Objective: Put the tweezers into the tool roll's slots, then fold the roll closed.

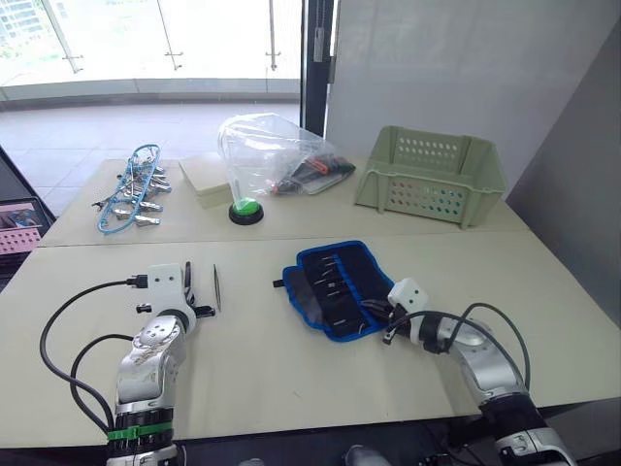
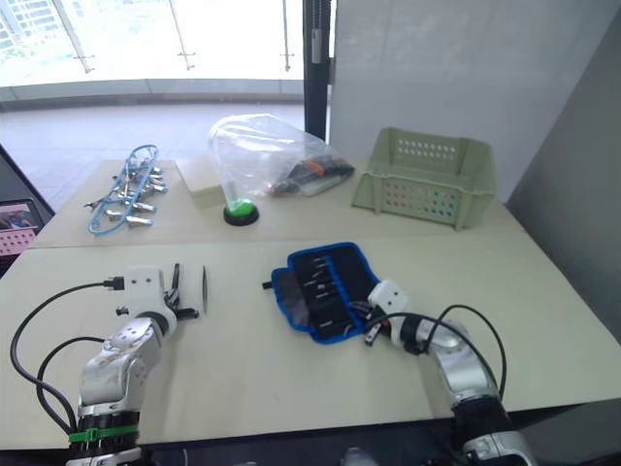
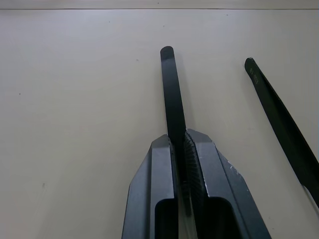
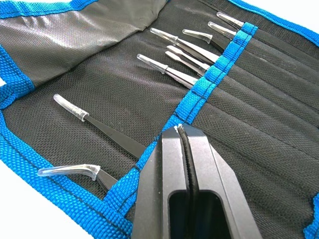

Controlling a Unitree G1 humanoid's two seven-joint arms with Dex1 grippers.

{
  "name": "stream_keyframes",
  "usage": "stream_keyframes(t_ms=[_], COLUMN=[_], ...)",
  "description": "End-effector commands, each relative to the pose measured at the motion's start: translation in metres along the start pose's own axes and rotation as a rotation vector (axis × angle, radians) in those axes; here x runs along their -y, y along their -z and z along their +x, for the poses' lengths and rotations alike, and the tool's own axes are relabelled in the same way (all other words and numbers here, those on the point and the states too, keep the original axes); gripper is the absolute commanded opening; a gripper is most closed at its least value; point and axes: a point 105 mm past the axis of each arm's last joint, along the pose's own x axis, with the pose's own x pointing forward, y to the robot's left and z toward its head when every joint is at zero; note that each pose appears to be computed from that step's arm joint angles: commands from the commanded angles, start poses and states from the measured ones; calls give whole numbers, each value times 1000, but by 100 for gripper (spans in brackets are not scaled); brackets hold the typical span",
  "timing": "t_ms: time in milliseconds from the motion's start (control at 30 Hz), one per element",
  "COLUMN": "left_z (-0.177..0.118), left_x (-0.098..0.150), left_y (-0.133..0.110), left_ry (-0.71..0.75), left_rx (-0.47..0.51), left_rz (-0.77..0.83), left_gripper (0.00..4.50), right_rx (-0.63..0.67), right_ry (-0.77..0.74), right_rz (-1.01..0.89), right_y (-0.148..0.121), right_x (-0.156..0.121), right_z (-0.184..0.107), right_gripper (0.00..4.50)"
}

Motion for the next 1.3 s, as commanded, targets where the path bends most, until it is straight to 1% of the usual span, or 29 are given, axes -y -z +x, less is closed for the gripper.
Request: stream_keyframes(t_ms=[33, 133, 233, 300, 367, 500, 600, 633, 700, 767, 900, 967, 1100, 1200, 1300], left_z=[-10, -18, -25, -30, -38, -50, -63, -66, -68, -71, -71, -73, -74, -66, -56], left_x=[3, 11, 25, 44, 78, 114, 143, 149, 155, 159, 167, 175, 189, 197, 202], left_y=[-53, -79, -101, -114, -120, -122, -116, -110, -92, -81, -69, -67, -61, -49, -50], left_ry=[41, 86, 172, 285, 505, 749, 971, 1032, 1126, 1183, 1244, 1266, 1296, 1284, 1239], left_rx=[211, 315, 402, 446, 449, 429, 356, 318, 192, 141, -23, -76, -125, -185, -187], left_rz=[51, 136, 190, 247, 297, 406, 494, 555, 652, 773, 858, 904, 940, 990, 1027], left_gripper=[4, 4, 4, 4, 4, 4, 4, 4, 4, 4, 4, 4, 4, 4, 4], right_rx=[-154, -153, -148, -145, -133, -126, -121, -120, -119, -120, -119, -120, -120, -122, -120], right_ry=[-97, -91, -81, -72, -59, -38, -24, -21, -14, -8, 6, 11, 21, 27, 31], right_rz=[71, 71, 75, 75, 78, 86, 90, 90, 85, 79, 79, 83, 93, 98, 102], right_y=[42, 41, 41, 40, 38, 39, 38, 38, 37, 36, 36, 37, 38, 39, 39], right_x=[-29, -28, -26, -25, -24, -24, -25, -25, -26, -27, -28, -30, -33, -35, -37], right_z=[5, 3, 2, 0, -1, -3, -5, -5, -6, -6, -6, -4, -2, 0, 0], right_gripper=[0, 0, 0, 0, 0, 0, 0, 0, 0, 0, 0, 0, 0, 0, 0])
